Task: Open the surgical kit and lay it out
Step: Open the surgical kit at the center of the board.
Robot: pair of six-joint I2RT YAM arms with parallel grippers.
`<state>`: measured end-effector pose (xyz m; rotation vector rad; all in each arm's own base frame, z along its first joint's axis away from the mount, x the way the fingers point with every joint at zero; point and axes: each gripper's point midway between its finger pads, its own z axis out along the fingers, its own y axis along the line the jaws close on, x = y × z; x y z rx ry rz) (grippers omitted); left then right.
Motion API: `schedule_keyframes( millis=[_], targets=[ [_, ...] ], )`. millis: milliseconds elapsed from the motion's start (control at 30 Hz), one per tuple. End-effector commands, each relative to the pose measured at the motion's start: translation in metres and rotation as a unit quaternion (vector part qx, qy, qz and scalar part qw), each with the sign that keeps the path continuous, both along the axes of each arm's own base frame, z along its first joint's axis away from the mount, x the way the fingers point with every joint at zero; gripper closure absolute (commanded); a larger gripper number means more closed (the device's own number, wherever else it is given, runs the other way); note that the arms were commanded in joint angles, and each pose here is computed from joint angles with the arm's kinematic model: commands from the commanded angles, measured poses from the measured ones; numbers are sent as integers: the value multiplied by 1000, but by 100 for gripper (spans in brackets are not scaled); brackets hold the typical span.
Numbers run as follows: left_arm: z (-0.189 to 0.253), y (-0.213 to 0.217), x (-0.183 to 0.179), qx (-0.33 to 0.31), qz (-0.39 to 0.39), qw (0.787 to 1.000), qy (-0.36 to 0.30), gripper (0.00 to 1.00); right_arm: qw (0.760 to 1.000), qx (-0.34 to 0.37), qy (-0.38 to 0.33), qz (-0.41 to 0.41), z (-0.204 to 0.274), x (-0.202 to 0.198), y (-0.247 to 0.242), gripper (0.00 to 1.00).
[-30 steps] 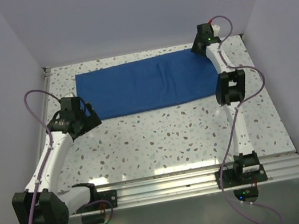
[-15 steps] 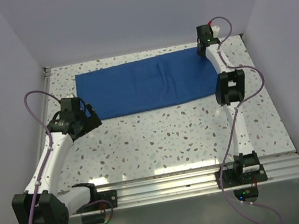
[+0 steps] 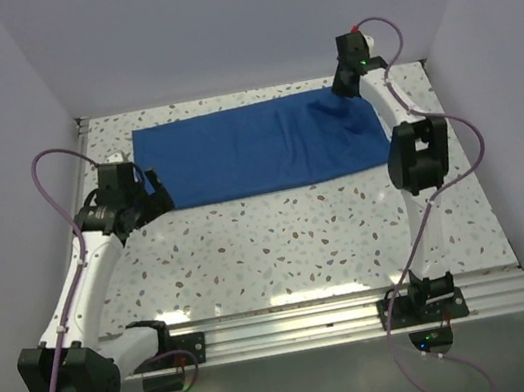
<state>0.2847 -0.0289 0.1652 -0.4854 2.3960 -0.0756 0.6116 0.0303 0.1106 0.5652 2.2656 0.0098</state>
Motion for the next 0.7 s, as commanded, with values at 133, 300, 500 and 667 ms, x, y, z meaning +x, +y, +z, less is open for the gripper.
schedule_keyframes(
  millis=[133, 300, 500, 667],
  targets=[
    [20, -19, 26, -17, -64, 996, -52, 0, 991, 104, -7, 87, 94, -133, 94, 100],
    [15, -31, 44, -41, -78, 994, -65, 0, 989, 129, -10, 67, 126, -274, 69, 100],
    [25, -22, 53, -34, -41, 995, -88, 0, 997, 46, 4, -56, 126, -428, -18, 100],
    [39, -24, 52, -50, -23, 994, -99, 0, 992, 30, 54, -106, 98, -502, -45, 24]
  ],
)
